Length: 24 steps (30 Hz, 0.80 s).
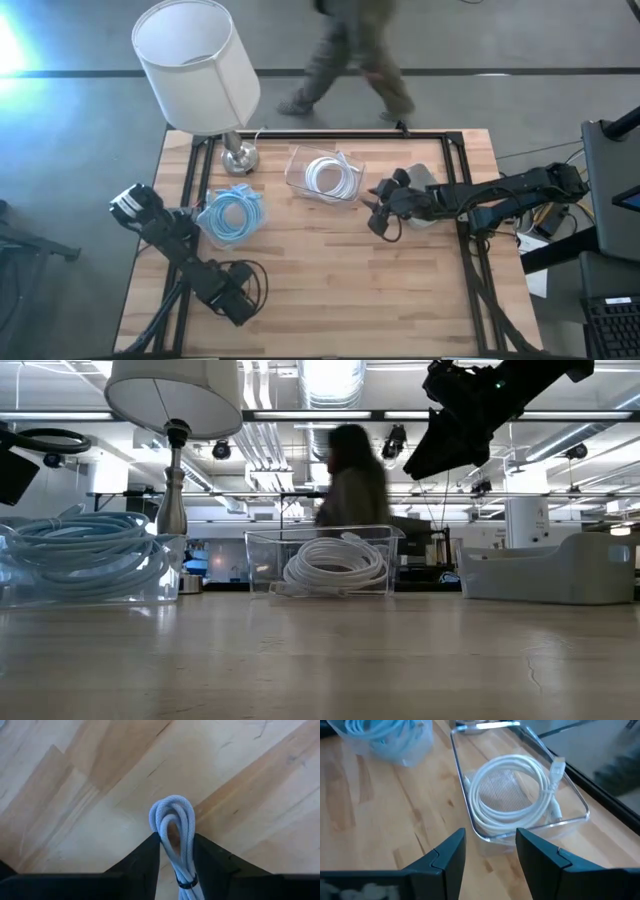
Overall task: Pick & Place USB Port
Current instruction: Put the purple USB charging cable into the gray bin
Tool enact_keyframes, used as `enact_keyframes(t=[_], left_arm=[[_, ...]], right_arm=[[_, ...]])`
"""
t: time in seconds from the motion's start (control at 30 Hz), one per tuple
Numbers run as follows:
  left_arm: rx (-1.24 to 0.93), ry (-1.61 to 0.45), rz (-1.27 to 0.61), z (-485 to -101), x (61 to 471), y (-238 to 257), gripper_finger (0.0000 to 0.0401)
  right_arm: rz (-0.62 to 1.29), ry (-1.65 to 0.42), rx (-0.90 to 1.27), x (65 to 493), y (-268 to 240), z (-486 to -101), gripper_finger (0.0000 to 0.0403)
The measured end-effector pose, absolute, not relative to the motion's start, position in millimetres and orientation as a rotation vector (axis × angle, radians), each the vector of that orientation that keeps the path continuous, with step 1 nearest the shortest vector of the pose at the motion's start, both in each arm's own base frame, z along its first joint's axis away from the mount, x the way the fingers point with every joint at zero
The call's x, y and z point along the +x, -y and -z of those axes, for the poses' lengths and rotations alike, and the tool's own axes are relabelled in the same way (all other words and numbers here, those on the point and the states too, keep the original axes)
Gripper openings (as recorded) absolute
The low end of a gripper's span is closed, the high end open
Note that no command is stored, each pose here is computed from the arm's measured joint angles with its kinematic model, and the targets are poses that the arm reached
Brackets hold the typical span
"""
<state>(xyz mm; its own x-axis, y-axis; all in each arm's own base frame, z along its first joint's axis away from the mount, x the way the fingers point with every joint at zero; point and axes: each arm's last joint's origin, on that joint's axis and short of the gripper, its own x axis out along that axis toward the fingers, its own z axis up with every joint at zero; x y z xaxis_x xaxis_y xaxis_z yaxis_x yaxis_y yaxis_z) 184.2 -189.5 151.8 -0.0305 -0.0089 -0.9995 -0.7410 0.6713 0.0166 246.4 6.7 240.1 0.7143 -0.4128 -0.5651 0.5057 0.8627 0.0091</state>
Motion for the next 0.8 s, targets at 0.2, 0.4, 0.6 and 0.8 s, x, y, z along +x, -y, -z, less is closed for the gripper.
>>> enact_keyframes(t=[0.2,0.4,0.6,0.8], left_arm=[[-0.637,-1.407,-0.659,-156,186,186,0.0048],[-0.622,-1.080,-0.584,-185,193,181,0.0013],[-0.540,-0.769,-0.480,-226,193,167,0.0013],[-0.403,-0.636,-0.399,-252,197,151,0.0013]], right_arm=[[0.501,-0.516,0.189,251,-7,-245,0.0166],[0.486,-0.471,0.221,253,-8,-249,0.0166],[0.386,-0.476,0.253,254,-14,-249,0.0166],[0.308,-0.476,0.239,253,-33,-249,0.0166]])
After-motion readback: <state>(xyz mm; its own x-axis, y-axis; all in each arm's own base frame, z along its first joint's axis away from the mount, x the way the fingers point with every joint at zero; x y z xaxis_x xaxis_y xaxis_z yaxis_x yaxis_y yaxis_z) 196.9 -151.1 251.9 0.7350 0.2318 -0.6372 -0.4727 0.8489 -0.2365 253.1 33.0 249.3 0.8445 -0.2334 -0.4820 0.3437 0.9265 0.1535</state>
